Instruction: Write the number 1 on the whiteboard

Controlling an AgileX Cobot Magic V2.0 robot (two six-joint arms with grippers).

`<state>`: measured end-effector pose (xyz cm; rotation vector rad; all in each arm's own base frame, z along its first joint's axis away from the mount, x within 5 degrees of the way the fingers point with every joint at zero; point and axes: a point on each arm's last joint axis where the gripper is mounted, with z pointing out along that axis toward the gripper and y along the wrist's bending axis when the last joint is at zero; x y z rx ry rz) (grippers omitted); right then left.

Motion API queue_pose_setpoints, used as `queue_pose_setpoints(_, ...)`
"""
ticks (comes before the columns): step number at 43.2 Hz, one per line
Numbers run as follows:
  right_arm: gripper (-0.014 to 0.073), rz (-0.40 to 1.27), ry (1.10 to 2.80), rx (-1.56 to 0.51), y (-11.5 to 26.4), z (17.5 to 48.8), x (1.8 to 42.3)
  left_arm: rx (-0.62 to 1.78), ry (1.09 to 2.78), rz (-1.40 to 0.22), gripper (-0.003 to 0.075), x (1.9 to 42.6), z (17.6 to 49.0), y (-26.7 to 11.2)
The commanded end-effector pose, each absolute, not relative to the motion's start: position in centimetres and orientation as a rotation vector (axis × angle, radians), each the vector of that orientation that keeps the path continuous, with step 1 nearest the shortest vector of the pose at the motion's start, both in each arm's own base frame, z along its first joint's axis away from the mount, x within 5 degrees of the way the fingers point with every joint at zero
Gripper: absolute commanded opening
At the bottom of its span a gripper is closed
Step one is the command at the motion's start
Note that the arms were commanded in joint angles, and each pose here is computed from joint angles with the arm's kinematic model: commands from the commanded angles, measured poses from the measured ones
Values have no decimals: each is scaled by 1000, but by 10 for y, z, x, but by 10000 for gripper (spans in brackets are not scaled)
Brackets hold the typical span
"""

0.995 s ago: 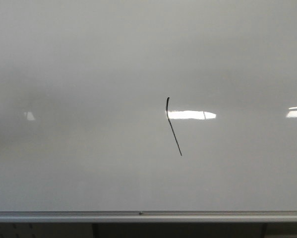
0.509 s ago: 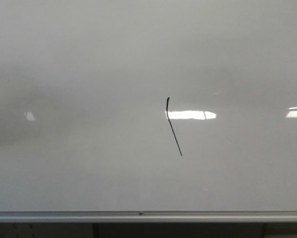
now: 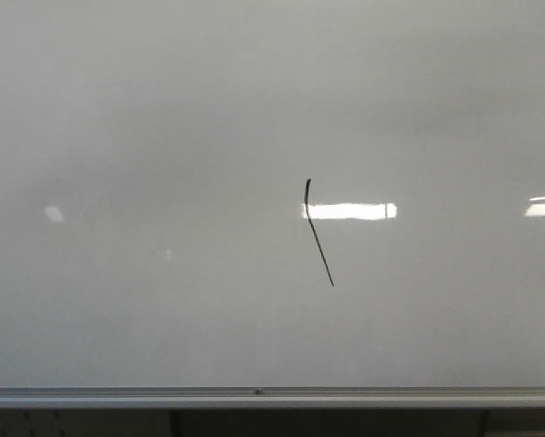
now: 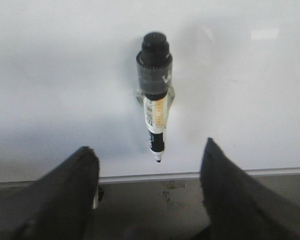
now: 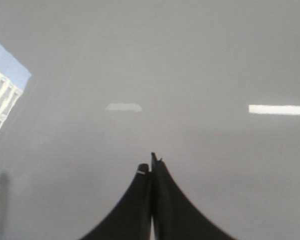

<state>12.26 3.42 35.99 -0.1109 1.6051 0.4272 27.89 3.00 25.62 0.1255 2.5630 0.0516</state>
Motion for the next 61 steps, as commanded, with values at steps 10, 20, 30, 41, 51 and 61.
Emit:
queue_pose_setpoints(10, -61, 387, 1572, -29, 27, 362, 125, 83, 2242, 56, -20, 234, 326, 21)
queue_pose_setpoints(20, -61, 372, 1623, -5, 25, 336, 123, 117, 2003, 57, -20, 181, 332, 6)
queue_pose_setpoints(30, -61, 349, 1538, 13, 20, 329, 97, 205, 1831, -20, -20, 122, 315, -13)
queue_pose_setpoints(41, -61, 336, 1479, 26, 16, 317, 79, 227, 1649, -52, -20, 77, 303, -14)
queue_pose_setpoints(51, -61, 345, 1477, 16, 17, 317, 77, 220, 1574, -49, -20, 63, 306, -13)
queue_pose_setpoints(61, -61, 345, 1477, 16, 17, 317, 77, 220, 1574, -49, -20, 63, 306, -13)
